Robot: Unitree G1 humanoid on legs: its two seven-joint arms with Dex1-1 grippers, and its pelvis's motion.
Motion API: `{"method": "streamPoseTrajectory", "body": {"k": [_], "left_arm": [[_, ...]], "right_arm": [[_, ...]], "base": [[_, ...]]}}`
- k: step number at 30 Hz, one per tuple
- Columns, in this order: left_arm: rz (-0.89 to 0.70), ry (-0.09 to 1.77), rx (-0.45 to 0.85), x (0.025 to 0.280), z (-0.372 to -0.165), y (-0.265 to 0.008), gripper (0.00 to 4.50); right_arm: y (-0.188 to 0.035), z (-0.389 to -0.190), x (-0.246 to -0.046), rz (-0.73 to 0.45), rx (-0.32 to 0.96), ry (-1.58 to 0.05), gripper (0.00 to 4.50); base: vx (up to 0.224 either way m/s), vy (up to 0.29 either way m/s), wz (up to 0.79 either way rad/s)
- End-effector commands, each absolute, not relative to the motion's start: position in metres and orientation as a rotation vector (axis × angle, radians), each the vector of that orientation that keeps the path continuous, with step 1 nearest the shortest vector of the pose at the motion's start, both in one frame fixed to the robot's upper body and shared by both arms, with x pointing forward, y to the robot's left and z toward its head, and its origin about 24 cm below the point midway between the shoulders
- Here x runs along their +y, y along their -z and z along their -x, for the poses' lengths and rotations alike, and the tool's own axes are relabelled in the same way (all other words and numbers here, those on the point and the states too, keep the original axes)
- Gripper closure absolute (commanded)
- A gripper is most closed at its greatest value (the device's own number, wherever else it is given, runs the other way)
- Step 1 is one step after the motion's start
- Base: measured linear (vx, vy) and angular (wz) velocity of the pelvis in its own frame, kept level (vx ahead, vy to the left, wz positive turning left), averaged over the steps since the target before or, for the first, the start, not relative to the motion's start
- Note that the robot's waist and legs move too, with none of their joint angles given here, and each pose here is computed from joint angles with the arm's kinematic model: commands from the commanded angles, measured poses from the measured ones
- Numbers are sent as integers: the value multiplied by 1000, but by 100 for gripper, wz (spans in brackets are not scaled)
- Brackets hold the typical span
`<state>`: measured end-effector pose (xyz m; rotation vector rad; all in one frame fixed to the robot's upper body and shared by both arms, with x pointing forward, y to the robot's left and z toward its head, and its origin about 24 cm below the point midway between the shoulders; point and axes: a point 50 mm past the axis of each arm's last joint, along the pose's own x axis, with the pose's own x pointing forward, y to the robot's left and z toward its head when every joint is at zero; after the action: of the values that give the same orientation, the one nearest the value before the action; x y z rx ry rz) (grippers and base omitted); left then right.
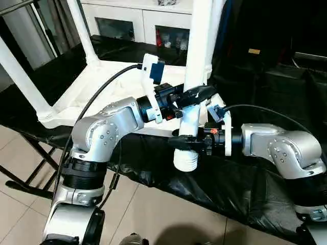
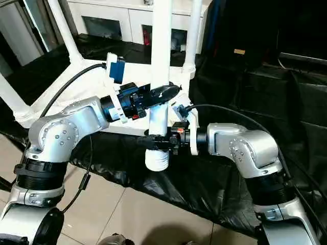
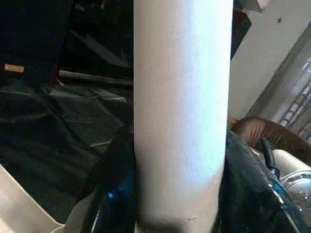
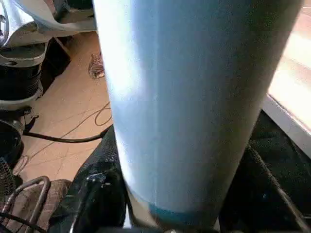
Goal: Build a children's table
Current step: Pick table leg
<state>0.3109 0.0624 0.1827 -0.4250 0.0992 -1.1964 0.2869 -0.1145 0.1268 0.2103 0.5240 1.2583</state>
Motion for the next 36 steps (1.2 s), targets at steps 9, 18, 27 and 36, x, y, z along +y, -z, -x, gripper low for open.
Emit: {"method": "streamPoseTrajectory", "body": {"k": [9, 18, 27, 36], "left_arm": [[445, 1271, 3, 60, -306, -205, 196], [539, 1132, -310, 77, -313, -241, 152], [125, 690, -235, 118, -333, -222, 152], [-183, 398, -44, 155, -310, -134, 152]], "right_arm": [[-118, -289, -120, -224, 541, -1200, 259], [-125, -293, -120, -292, 391, -1153, 260], [-130, -293, -142, -199, 260, -930, 261], [-102, -291, -166, 312, 193, -398, 261]], "base": [[0, 0, 0], [0, 0, 0], [0, 0, 0], [0, 0, 0]]}}
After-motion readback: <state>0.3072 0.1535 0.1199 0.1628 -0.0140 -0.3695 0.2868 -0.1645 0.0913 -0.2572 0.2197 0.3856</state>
